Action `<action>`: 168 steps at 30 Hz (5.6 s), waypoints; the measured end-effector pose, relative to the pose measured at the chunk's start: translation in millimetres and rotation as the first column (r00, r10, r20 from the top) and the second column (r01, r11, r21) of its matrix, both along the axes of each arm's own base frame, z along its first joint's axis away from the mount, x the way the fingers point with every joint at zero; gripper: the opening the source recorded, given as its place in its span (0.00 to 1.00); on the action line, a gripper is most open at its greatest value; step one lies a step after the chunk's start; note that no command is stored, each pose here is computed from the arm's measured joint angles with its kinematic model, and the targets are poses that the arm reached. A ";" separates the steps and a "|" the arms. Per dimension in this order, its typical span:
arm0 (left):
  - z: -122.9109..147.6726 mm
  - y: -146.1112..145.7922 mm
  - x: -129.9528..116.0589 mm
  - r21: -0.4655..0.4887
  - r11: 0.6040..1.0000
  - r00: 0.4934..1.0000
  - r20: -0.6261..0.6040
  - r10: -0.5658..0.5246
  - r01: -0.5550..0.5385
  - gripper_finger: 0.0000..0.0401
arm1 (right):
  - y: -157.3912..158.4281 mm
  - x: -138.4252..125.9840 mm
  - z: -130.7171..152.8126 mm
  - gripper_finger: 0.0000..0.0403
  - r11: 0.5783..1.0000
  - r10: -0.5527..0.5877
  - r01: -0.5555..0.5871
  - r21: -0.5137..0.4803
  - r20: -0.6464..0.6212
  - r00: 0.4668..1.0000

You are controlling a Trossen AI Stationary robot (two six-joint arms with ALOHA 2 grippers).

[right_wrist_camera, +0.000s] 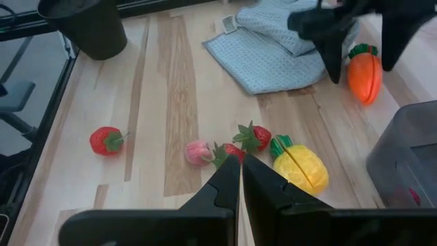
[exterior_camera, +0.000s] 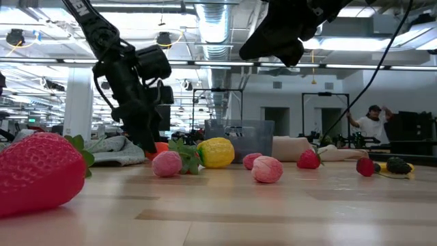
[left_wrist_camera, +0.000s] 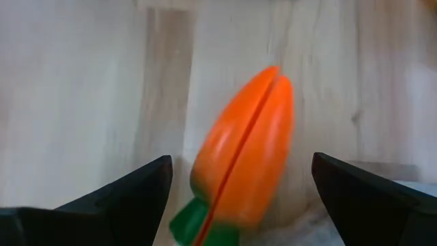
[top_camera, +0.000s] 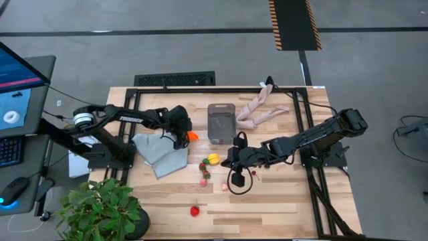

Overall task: Pick and placing Produce into tupperware
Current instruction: Put the orange carrot into the black bin, then put the red strawberry into the black bin

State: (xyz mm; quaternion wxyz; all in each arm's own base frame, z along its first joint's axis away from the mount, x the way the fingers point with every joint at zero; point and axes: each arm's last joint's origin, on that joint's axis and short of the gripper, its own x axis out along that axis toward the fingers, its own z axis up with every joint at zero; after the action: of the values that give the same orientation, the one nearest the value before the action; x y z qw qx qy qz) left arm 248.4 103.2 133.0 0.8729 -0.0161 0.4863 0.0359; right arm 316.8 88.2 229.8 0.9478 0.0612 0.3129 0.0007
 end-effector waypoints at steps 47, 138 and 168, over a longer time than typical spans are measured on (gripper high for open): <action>10.1 6.4 12.7 0.019 1.000 1.000 0.008 0.020 -0.020 0.42 | -1.6 0.2 0.1 0.11 0.999 -0.041 0.042 -0.030 0.008 0.999; 64.4 9.8 69.6 -0.049 0.997 0.846 0.534 -0.017 0.051 0.40 | -2.7 1.0 0.8 0.11 0.997 -0.059 0.060 -0.049 0.026 0.998; 60.0 10.4 94.6 -0.038 0.998 0.838 0.546 -0.027 0.057 0.64 | 1.5 -0.4 0.5 0.11 0.998 -0.051 0.052 -0.044 0.022 0.998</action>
State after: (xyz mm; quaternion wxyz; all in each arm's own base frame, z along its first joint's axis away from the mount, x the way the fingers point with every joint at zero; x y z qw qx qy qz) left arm 343.0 113.6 193.0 0.9749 -0.0381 0.2192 -0.0021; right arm 316.4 89.6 230.3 0.9518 0.0480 0.3014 -0.0299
